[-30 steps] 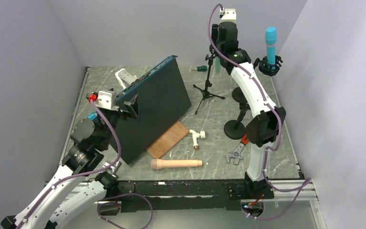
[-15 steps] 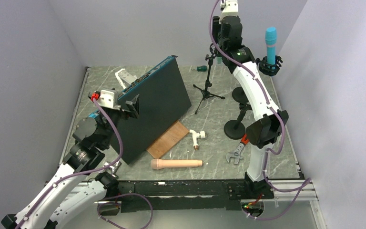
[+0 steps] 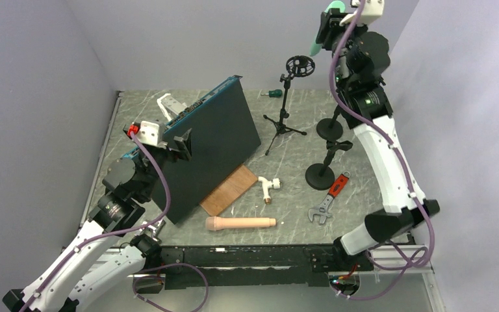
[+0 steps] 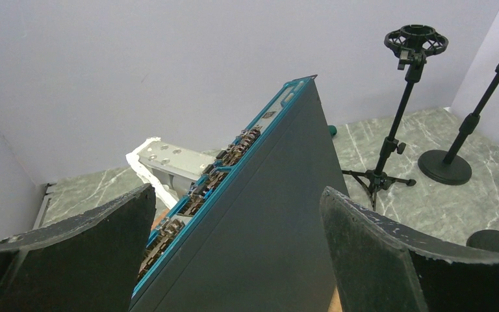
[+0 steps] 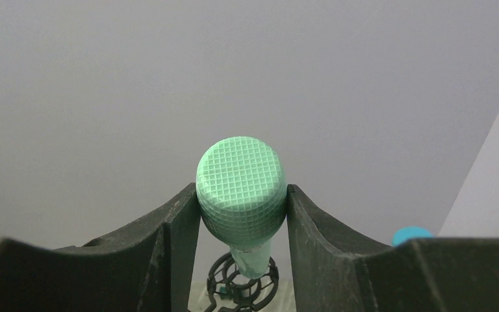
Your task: Remove the microphone from the stand
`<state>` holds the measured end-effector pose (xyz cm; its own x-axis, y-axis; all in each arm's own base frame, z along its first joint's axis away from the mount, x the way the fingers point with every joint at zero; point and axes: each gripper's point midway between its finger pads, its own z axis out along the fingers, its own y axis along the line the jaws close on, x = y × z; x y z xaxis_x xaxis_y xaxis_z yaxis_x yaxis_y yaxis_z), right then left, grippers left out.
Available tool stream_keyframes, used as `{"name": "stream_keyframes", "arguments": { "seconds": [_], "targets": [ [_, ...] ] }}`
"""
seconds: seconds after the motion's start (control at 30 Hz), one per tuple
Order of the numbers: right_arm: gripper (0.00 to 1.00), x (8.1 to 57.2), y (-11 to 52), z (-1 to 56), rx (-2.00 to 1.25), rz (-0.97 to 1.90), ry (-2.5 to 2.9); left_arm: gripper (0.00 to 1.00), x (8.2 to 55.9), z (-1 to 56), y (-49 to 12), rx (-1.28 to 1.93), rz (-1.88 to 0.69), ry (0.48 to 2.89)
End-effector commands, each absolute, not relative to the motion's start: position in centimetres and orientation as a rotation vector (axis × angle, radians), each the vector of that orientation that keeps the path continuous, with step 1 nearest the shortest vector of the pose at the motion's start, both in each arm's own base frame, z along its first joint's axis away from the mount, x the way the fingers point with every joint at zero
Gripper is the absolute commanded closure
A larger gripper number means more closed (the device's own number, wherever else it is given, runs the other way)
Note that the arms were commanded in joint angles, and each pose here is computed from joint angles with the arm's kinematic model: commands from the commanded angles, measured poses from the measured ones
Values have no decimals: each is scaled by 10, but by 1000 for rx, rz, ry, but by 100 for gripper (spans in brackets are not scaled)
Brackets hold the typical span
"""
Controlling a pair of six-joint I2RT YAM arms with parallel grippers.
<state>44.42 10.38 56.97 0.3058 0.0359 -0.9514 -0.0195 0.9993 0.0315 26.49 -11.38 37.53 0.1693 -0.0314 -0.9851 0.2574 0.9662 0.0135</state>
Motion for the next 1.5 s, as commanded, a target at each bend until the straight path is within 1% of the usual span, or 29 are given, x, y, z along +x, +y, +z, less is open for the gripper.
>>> {"name": "stream_keyframes", "arguments": {
  "seconds": [0.0, 0.13, 0.3, 0.47, 0.57, 0.63, 0.8, 0.9, 1.03, 1.2, 1.3, 1.47],
  "targets": [
    [100, 400, 97, 611, 19, 114, 1100, 1, 261, 391, -114, 166, -249, 1352],
    [100, 373, 100, 607, -35, 164, 1088, 1, 261, 390, -116, 168, -256, 1353],
    [100, 344, 132, 581, -268, 266, 1158, 1, 261, 391, -118, 173, -268, 1356],
    [100, 315, 165, 533, -392, 479, 1215, 1, 259, 392, -116, 164, -270, 1351],
    [100, 292, 193, 498, -542, 612, 1260, 1, 260, 391, -117, 165, -273, 1354],
    [100, 281, 213, 466, -647, 652, 1330, 1, 260, 390, -118, 167, -274, 1358],
    [100, 259, 253, 375, -900, 550, 1603, 1, 263, 387, -120, 172, -276, 1368],
    [100, 248, 264, 340, -986, 499, 1712, 1, 265, 383, -123, 178, -272, 1381],
    [100, 235, 261, 312, -1071, 433, 1817, 1, 268, 380, -125, 186, -271, 1391],
    [100, 227, 246, 248, -1224, 217, 2078, 1, 271, 377, -124, 183, -251, 1403],
    [100, 215, 239, 212, -1319, 142, 2220, 1, 271, 377, -123, 181, -245, 1402],
    [100, 201, 243, 185, -1413, 110, 2268, 1, 274, 375, -121, 179, -222, 1409]
  ]
}}
